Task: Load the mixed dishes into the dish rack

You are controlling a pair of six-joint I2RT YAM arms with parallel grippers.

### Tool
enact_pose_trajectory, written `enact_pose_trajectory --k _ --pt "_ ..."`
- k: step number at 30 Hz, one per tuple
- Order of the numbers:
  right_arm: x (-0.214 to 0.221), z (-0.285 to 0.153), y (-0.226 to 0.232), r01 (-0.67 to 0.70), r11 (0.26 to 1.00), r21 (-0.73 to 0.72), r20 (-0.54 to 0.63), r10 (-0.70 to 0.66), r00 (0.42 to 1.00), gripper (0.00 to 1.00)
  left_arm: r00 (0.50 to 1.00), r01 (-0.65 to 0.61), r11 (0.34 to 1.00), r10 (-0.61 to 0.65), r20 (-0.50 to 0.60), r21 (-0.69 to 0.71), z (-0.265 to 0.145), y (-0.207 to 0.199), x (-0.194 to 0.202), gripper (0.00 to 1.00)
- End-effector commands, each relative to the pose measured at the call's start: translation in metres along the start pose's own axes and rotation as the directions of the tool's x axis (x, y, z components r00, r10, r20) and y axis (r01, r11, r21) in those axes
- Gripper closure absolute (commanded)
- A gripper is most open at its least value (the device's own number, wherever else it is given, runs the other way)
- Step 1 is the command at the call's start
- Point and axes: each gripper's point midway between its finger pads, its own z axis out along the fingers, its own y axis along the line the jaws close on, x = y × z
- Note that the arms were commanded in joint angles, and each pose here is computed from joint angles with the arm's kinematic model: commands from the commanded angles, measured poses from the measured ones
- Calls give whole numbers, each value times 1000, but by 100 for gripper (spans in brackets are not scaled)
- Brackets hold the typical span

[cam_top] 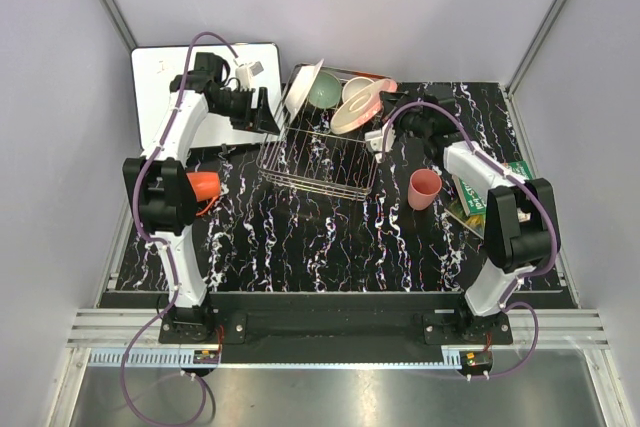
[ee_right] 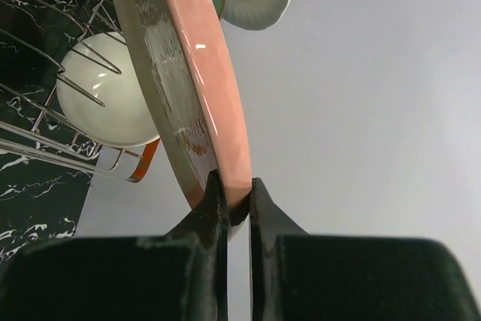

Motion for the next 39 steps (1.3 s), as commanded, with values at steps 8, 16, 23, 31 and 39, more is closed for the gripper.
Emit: enact_pose_trajectory --k 8,16,23,31,39 --pt "-44 -21 -72 446 883 145 50 -456 888 100 1000 -6 999 6 2 33 7 5 -1 29" --pt "-35 -21 -80 478 871 117 50 -485 873 100 997 29 999 -30 -71 -17 35 30 17 32" --pt "-27 -14 -77 426 891 158 47 -438 898 100 995 26 1000 -27 -95 -12 46 32 23 33" --pt "-22 -8 -77 413 895 169 43 -425 904 100 985 -59 998 52 -167 -38 62 35 43 43" --pt "-20 -16 -74 405 900 160 43 -416 908 100 942 -150 984 114 -315 -92 54 47 83 56"
